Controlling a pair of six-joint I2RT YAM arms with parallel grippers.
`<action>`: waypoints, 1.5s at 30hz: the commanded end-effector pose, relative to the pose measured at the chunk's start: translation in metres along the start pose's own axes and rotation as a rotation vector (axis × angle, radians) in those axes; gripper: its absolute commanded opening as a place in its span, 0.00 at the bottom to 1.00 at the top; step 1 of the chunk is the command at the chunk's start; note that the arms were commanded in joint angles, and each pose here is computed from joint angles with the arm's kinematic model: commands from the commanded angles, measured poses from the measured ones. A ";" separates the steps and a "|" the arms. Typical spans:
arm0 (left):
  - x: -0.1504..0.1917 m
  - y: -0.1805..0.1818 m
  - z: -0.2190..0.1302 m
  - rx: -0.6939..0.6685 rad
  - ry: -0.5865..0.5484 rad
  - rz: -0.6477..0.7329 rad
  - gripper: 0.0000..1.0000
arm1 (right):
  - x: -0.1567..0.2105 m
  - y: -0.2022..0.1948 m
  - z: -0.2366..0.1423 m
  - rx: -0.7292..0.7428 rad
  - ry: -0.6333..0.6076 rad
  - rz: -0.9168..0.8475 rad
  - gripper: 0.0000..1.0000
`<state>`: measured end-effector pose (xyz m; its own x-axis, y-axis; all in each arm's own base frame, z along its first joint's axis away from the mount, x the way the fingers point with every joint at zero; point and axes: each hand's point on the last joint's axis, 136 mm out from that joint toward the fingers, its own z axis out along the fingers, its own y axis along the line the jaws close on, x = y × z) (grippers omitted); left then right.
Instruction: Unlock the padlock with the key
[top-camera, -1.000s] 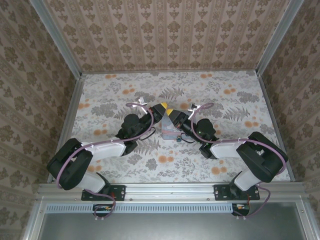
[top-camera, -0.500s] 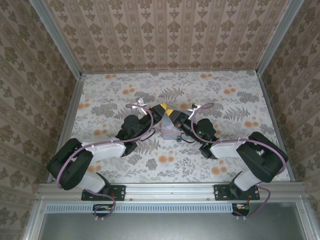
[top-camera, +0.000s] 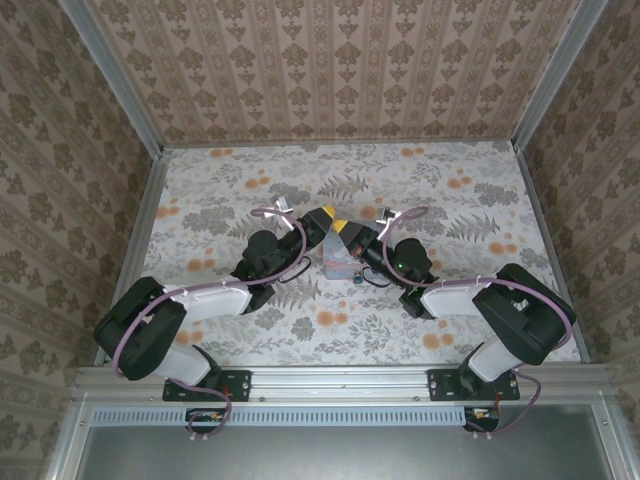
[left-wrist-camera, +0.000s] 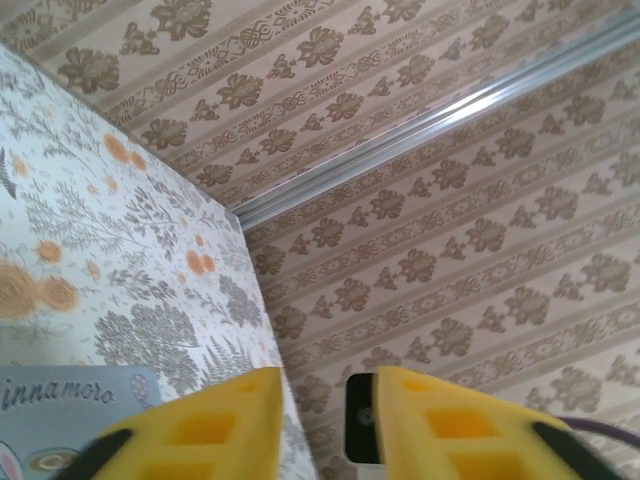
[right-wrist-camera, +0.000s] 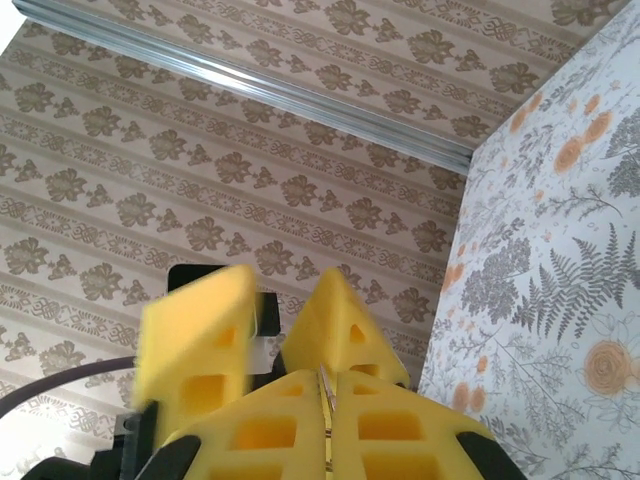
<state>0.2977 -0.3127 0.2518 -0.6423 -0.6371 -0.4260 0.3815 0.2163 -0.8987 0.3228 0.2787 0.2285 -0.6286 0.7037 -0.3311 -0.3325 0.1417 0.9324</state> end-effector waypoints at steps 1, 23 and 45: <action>-0.009 -0.020 -0.008 0.054 -0.023 0.008 0.47 | 0.000 0.003 -0.006 -0.026 0.005 -0.012 0.00; 0.033 0.037 -0.011 -0.133 0.087 -0.165 0.61 | -0.009 0.010 -0.010 -0.039 -0.019 0.009 0.00; 0.025 0.028 0.004 -0.031 -0.011 -0.253 0.57 | -0.010 -0.005 -0.020 0.007 -0.039 0.042 0.00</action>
<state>0.2949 -0.3229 0.2030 -0.7135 -0.6734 -0.1933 0.1573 0.1149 -0.9808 0.3207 0.2613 0.2055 -0.6320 0.7186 -0.2903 -0.2589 0.1573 0.9530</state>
